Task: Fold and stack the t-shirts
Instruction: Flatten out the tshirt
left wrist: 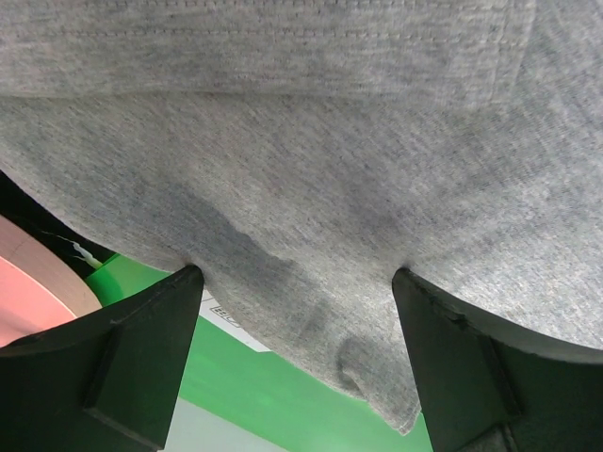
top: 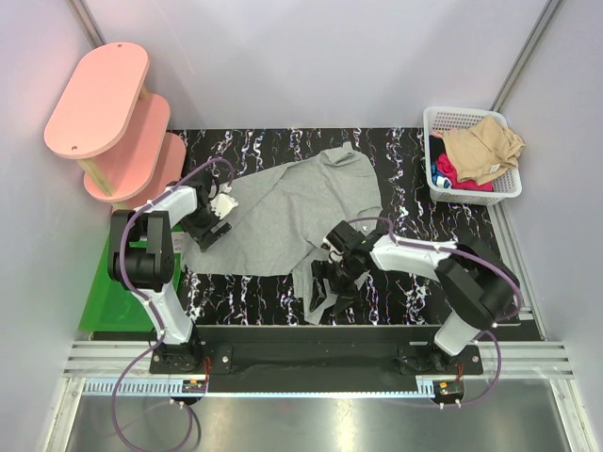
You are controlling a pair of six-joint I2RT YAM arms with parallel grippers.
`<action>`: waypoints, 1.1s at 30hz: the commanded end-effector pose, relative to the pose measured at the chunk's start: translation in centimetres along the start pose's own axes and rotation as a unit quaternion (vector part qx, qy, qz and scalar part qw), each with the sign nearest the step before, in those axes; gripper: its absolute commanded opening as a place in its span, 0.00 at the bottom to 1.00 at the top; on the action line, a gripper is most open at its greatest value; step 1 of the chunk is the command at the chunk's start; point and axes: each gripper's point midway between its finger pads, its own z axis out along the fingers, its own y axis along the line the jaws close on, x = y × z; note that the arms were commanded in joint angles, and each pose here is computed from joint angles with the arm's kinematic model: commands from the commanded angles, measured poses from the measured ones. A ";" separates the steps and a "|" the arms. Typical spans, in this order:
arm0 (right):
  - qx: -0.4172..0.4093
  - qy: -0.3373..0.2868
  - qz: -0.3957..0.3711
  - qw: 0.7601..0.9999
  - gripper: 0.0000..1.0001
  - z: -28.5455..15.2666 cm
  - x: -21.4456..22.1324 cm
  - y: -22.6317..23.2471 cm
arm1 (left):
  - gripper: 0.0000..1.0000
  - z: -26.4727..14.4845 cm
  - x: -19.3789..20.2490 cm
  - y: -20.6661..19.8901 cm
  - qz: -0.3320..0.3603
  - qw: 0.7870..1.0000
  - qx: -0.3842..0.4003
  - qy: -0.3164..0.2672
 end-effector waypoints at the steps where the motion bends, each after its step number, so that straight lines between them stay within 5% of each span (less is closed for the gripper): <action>1: -0.058 -0.052 -0.051 0.996 0.80 -5.1 -1.0 5.9 | 0.88 1.3 -0.9 0.2 0.000 1.000 0.002 -0.017; 6: -0.072 -0.039 -0.059 0.995 0.80 -5.2 -1.9 7.4 | 0.87 1.7 -0.6 0.3 0.002 1.000 -0.003 -0.013; 19: 0.045 -0.034 -0.068 0.996 0.80 0.6 -5.8 1.7 | 0.88 1.3 0.4 1.0 -0.004 1.000 -0.011 -0.015; 33: 0.092 -0.014 0.015 0.996 0.82 -0.7 1.8 -4.6 | 0.87 1.8 2.6 2.5 -0.028 0.999 -0.003 -0.016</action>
